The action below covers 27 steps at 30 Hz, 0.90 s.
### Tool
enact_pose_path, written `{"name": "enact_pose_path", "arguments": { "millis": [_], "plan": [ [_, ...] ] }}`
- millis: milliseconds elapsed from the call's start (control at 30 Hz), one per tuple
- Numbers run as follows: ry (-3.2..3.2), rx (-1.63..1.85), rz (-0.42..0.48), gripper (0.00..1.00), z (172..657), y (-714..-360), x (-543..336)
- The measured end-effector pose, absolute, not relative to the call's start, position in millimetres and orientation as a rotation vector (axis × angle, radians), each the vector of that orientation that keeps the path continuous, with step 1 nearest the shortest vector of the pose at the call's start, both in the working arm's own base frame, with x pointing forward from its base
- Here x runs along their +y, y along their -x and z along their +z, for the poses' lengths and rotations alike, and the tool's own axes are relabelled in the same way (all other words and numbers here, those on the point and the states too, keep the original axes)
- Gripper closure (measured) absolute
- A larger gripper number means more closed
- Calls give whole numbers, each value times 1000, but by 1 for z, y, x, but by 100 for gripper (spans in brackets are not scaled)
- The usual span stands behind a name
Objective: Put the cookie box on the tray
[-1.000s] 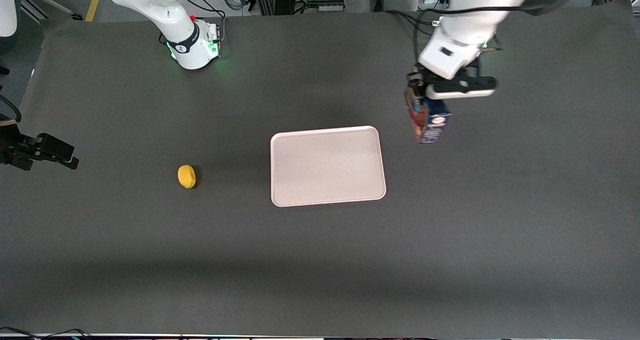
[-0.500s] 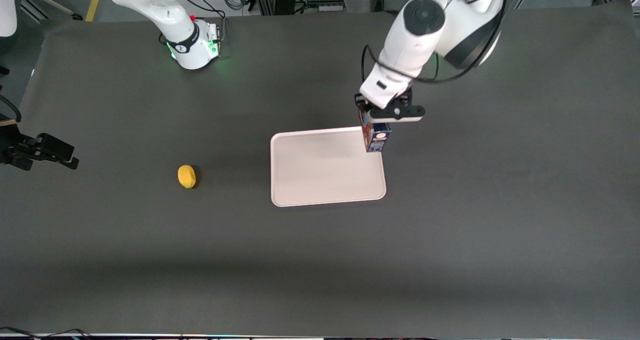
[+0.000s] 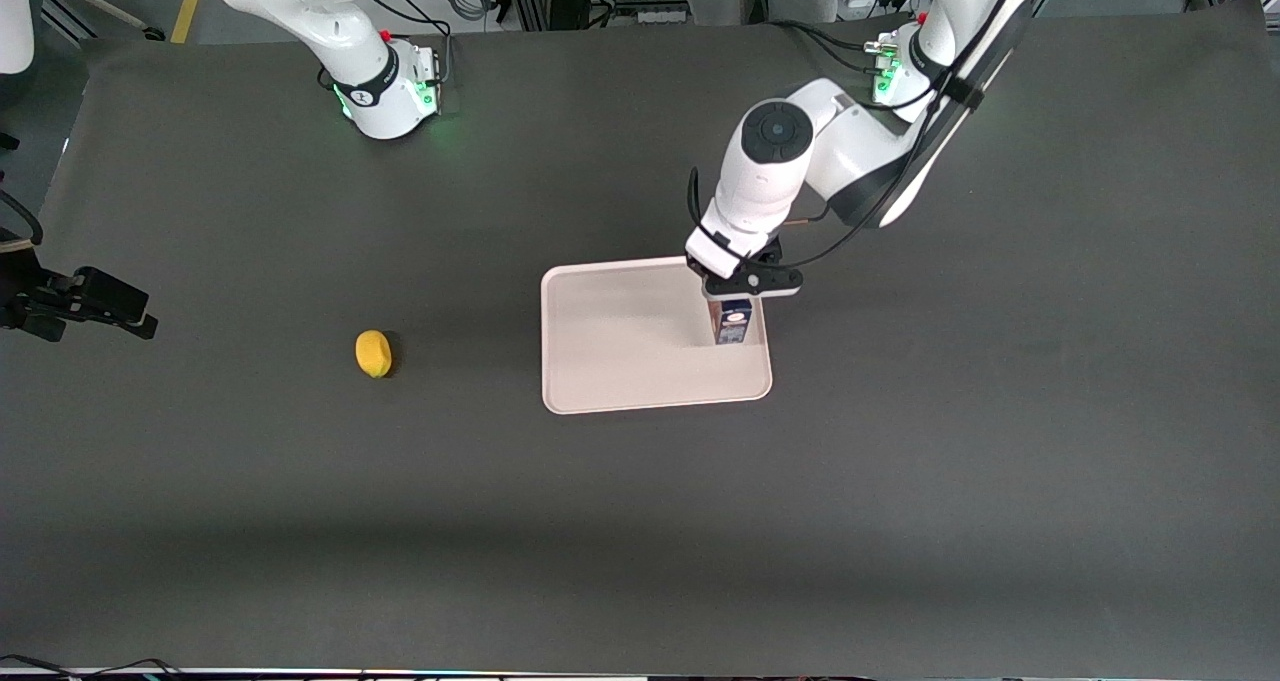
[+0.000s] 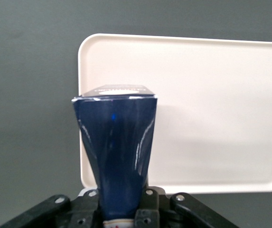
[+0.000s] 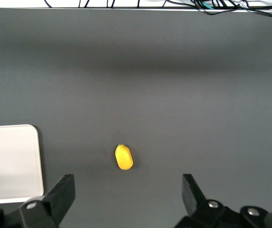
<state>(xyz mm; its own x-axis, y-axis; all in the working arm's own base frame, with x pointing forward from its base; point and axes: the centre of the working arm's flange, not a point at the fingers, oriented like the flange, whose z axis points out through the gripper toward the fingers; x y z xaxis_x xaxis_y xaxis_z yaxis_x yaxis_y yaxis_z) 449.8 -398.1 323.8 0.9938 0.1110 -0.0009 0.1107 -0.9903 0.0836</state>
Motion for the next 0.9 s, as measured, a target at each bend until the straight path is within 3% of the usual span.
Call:
{"name": "enact_pose_path", "arguments": {
  "millis": [333, 667, 800, 900],
  "plan": [
    [-3043, 207, 15, 75, 275, -468, -387],
    [-3049, 229, 5, 73, 262, -472, -383],
    [-3051, 226, 8, 56, 262, -471, -384],
    [-3057, 212, 19, 36, 261, -471, -384]
  ]
}}
